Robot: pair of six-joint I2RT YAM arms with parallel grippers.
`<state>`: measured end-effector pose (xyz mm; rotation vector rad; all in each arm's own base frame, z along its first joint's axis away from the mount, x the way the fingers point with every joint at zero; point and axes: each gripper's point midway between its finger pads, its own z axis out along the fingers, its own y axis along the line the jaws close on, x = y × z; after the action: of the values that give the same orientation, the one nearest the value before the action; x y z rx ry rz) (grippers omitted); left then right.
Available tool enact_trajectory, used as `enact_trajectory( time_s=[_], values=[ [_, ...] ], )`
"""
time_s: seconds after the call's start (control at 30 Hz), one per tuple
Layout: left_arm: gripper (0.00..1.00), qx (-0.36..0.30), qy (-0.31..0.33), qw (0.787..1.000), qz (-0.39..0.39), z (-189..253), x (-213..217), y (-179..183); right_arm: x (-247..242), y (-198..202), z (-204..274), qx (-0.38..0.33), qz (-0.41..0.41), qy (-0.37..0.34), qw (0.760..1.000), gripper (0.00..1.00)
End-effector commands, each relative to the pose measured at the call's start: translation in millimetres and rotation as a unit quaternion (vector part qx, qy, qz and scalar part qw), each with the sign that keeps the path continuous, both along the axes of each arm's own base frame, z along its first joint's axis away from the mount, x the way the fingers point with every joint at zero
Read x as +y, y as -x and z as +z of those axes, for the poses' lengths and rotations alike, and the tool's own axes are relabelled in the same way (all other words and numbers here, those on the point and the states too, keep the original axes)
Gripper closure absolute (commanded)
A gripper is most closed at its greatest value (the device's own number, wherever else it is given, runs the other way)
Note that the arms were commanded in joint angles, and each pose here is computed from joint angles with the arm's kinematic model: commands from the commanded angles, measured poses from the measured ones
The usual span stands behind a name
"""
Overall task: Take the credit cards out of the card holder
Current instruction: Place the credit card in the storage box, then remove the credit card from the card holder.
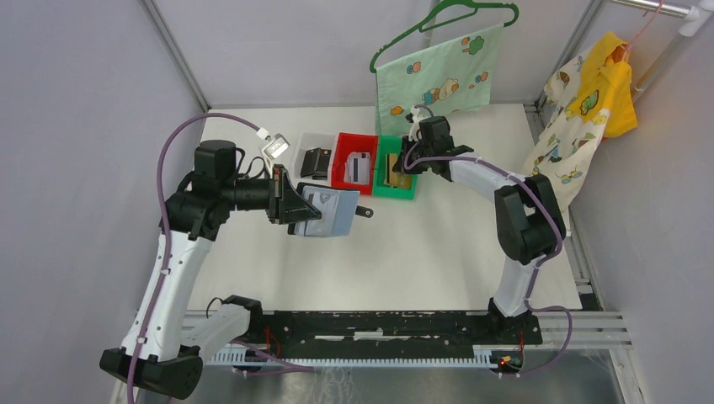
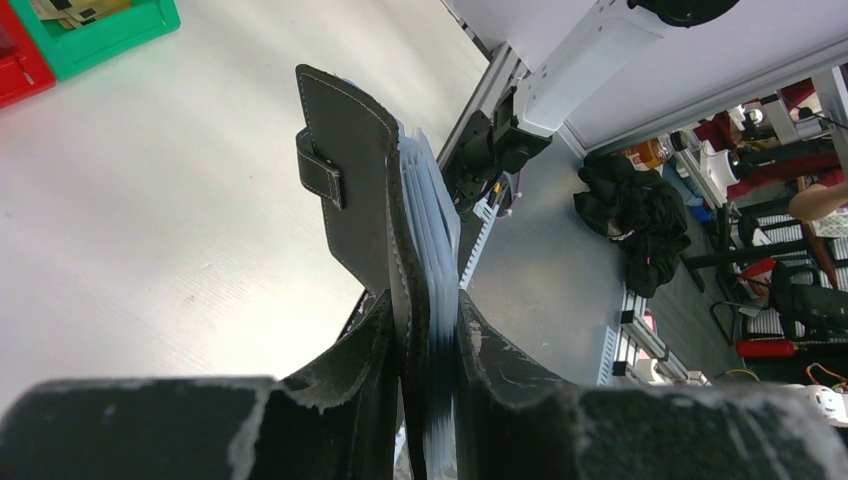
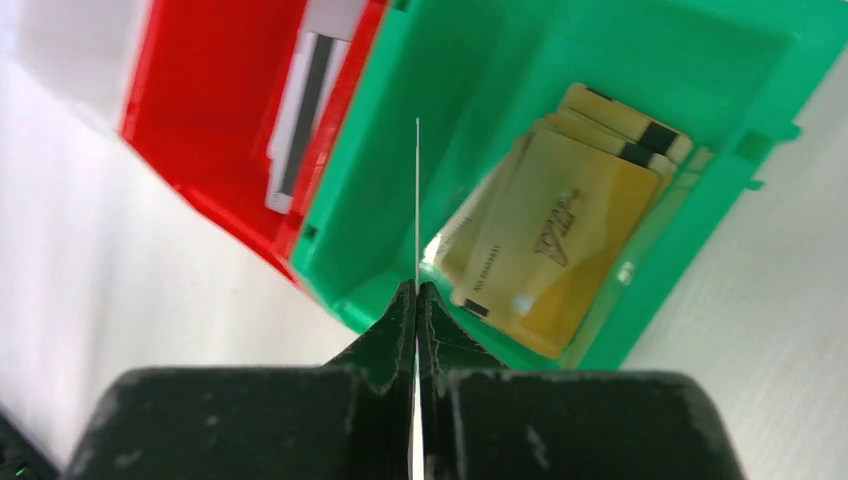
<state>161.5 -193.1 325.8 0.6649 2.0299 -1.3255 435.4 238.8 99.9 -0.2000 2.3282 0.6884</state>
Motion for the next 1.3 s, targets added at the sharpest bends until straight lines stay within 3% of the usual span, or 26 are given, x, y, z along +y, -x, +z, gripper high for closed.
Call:
enact_trajectory(
  time_s=[0.0,0.3,0.4,0.57,0.87,0.97,1.13,1.27],
  values=[
    [0.98,-0.055,0.017,0.998,-0.026,21.9,-1.7,4.1,-14.6,-23.0,4.9,-0.029,-0.027,0.042,0.998,1.0],
    [0.98,-0.059,0.025,0.997,-0.034,25.3,-2.6,9.5,-34.8,-25.2,-10.5,-0.029,-0.052,0.123,0.991,0.98],
    [0.98,-0.056,0.025,0.998,-0.033,24.3,-2.6,9.1,-40.2,-26.0,-2.8,-0.047,-0.059,0.149,0.986,0.78],
    [0.98,-0.056,0.03,0.997,-0.041,25.5,-3.4,11.7,-46.7,-28.6,26.7,-0.086,-0.08,0.167,0.979,0.56],
    [0.98,-0.055,0.032,0.997,-0.041,26.8,-3.3,13.5,-68.0,-28.7,49.3,-0.112,-0.104,0.215,0.965,0.52],
    [0.98,-0.054,0.032,0.997,-0.044,25.6,-3.4,13.6,-47.8,-22.9,62.5,-0.133,-0.086,0.192,0.968,0.5],
    [0.98,-0.052,0.032,0.997,-0.044,25.6,-4.0,12.0,15.3,-18.3,74.0,-0.149,-0.037,0.176,0.972,0.34],
    [0.98,-0.06,0.034,0.997,-0.043,30.2,-3.4,14.6,40.7,-23.5,62.8,-0.14,-0.019,0.182,0.973,0.32]
  ],
)
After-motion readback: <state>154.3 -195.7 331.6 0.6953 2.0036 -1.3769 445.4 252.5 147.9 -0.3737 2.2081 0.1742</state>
